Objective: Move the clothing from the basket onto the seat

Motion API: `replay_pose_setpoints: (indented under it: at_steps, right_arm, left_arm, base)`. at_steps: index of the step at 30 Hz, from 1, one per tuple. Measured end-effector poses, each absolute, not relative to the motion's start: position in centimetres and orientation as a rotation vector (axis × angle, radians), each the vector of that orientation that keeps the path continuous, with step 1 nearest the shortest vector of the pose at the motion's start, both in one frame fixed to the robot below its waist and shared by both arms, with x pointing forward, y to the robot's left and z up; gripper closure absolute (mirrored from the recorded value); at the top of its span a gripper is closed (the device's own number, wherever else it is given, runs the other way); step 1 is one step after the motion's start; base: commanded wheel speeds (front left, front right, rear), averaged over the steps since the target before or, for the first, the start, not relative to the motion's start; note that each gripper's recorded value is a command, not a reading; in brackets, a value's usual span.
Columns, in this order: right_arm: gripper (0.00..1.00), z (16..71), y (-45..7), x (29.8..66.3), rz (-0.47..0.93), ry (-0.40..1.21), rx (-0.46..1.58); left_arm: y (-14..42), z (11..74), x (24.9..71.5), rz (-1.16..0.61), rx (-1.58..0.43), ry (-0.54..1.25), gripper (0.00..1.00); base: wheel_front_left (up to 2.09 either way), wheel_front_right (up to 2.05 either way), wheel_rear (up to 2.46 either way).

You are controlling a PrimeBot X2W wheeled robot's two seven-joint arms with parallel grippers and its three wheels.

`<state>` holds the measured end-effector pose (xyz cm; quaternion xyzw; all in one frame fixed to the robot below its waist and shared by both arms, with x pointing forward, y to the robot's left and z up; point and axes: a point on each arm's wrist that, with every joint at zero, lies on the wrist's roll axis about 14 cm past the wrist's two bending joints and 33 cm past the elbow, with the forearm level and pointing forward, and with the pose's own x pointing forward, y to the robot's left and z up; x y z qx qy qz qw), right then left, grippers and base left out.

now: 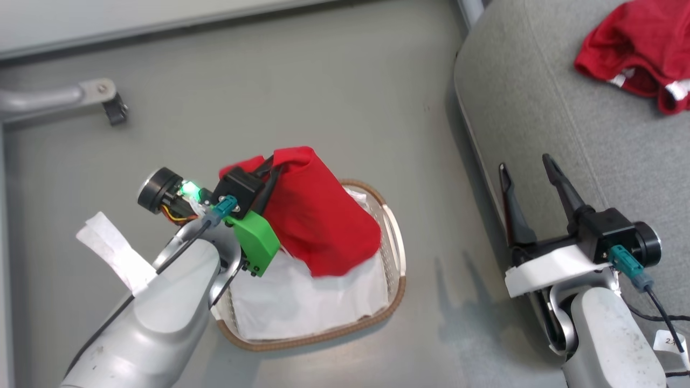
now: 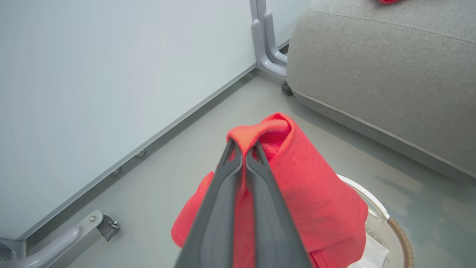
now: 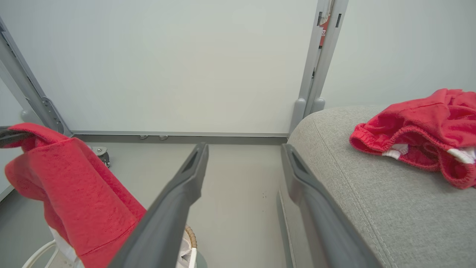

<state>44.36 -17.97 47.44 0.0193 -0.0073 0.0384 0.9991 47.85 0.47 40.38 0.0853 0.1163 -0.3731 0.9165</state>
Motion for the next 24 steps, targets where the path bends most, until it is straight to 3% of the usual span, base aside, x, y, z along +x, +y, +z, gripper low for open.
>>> replay_pose_setpoints:
  at_steps: [12, 24]
  right_arm:
    - [0.0, 53.2, -13.8, 41.7, 0.199, -0.15, 0.034]
    - [0.0, 56.7, -8.0, 40.8, 0.38, -0.234, 0.018]
  left_arm:
    - [2.9, 57.4, 48.8, -0.693, 0.298, -0.087, 1.0]
    - [2.0, 65.1, 47.4, -0.684, 0.328, -0.237, 1.0]
  base:
    - [0.0, 0.0, 0.0]
    - [0.0, 0.0, 0.0]
